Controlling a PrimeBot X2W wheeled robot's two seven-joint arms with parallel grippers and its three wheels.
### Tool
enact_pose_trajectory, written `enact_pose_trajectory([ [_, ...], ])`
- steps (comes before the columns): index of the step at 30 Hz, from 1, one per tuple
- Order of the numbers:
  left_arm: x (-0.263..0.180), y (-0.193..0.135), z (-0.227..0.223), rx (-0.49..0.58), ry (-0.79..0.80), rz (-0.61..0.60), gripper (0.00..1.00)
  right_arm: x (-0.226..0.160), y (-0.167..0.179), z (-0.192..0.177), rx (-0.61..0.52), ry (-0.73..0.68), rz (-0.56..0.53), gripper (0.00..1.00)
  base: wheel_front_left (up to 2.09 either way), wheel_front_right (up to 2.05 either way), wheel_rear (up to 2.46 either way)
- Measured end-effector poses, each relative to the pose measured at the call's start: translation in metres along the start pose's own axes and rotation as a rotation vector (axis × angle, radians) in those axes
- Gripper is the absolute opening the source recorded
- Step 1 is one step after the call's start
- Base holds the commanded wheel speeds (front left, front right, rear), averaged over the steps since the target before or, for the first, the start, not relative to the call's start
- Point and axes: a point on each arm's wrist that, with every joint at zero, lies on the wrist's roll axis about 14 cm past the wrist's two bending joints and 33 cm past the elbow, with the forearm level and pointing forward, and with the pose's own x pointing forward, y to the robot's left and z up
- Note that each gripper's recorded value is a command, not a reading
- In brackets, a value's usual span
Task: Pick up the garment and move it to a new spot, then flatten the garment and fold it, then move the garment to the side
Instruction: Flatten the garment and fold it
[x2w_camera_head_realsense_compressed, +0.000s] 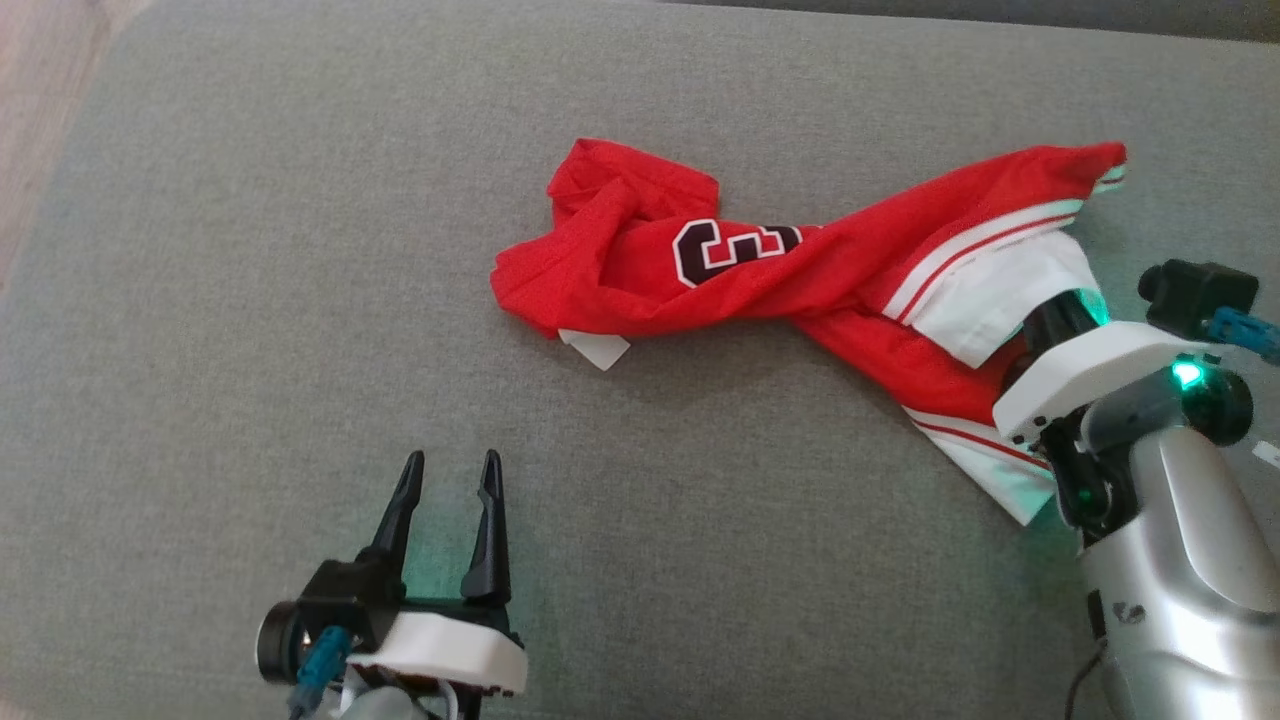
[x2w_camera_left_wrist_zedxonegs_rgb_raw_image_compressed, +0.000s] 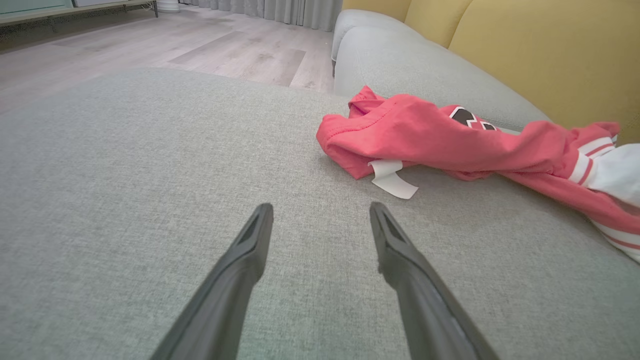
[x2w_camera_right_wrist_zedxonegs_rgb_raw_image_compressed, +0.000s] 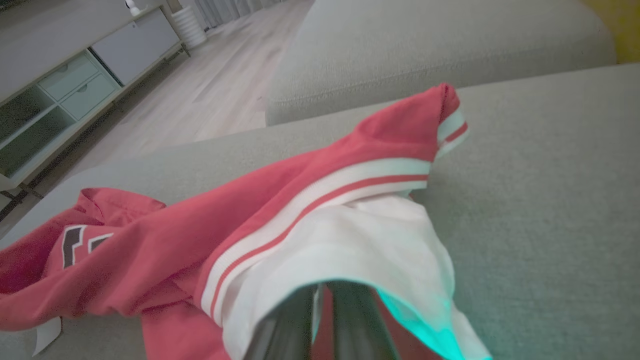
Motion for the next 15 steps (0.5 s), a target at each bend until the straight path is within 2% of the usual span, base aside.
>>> enact_pose_trajectory([
  [6,0.002,-0.007,0.005,0.003,-0.016,-0.025,1.00,-0.017,0.002,0.036,-0.038,-0.146,0.005,0.00,0.00,0.00,0.00],
  [10,0.003,-0.013,0.009,0.006,-0.027,-0.045,1.00,-0.039,-0.003,0.039,-0.037,-0.182,-0.012,0.00,0.00,0.00,0.00],
  [15,0.001,-0.023,0.011,0.015,-0.037,-0.077,1.00,-0.085,-0.014,0.022,-0.010,-0.162,-0.065,0.00,0.00,0.00,0.00],
])
